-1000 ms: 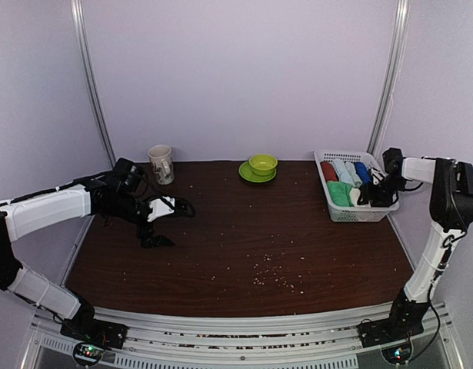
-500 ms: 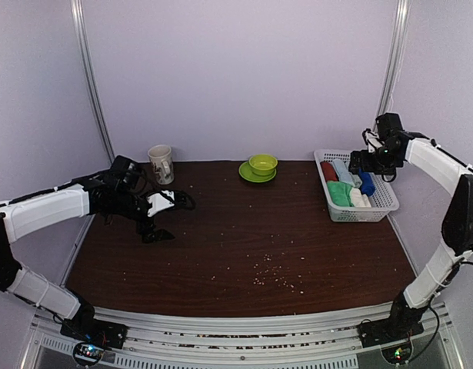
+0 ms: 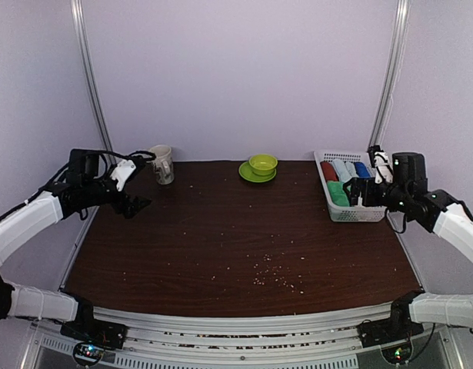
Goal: Roll the towels
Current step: Reset both arms
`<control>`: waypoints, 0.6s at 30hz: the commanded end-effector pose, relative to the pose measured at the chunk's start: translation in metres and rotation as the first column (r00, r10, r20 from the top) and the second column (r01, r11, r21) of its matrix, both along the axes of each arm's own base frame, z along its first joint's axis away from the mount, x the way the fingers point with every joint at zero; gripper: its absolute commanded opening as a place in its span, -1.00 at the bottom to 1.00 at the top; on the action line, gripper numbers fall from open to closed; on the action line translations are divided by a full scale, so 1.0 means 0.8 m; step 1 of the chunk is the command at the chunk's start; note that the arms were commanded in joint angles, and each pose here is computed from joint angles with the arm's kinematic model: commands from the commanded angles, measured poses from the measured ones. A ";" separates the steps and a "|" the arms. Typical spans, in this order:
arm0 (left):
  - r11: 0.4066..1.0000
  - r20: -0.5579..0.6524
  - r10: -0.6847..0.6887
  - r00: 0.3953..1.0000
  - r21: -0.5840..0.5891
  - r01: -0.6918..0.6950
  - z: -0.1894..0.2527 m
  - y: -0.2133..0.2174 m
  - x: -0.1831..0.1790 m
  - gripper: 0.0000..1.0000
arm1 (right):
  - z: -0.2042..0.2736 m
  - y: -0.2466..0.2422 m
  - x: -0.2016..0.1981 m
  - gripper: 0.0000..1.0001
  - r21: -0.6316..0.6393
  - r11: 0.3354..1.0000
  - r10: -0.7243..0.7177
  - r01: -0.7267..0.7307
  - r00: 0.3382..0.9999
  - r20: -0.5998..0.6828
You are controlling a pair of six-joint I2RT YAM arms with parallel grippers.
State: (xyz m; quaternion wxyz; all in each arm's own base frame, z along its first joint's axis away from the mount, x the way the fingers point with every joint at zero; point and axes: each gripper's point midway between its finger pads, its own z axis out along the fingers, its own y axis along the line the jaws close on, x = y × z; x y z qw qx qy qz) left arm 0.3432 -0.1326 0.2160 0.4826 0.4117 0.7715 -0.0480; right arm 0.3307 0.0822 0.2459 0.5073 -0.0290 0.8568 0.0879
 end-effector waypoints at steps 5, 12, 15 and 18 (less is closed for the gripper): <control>0.975 0.183 0.197 0.963 -0.139 -0.173 0.038 0.052 -0.034 0.95 | 0.006 0.005 -0.059 1.00 0.135 0.990 0.025 -0.047 0.986 0.163; 0.929 0.212 0.364 0.907 -0.154 -0.337 0.014 0.093 -0.060 0.96 | 0.047 0.008 -0.090 1.00 0.166 0.982 0.042 -0.092 0.959 0.281; 0.927 0.229 0.371 0.900 -0.152 -0.344 0.016 0.097 -0.065 0.96 | 0.050 0.011 -0.095 1.00 0.174 0.979 0.051 -0.107 0.953 0.300; 0.927 0.217 0.370 0.903 -0.150 -0.344 0.014 0.097 -0.063 0.96 | 0.044 0.018 -0.094 1.00 0.158 0.980 0.076 -0.125 0.956 0.283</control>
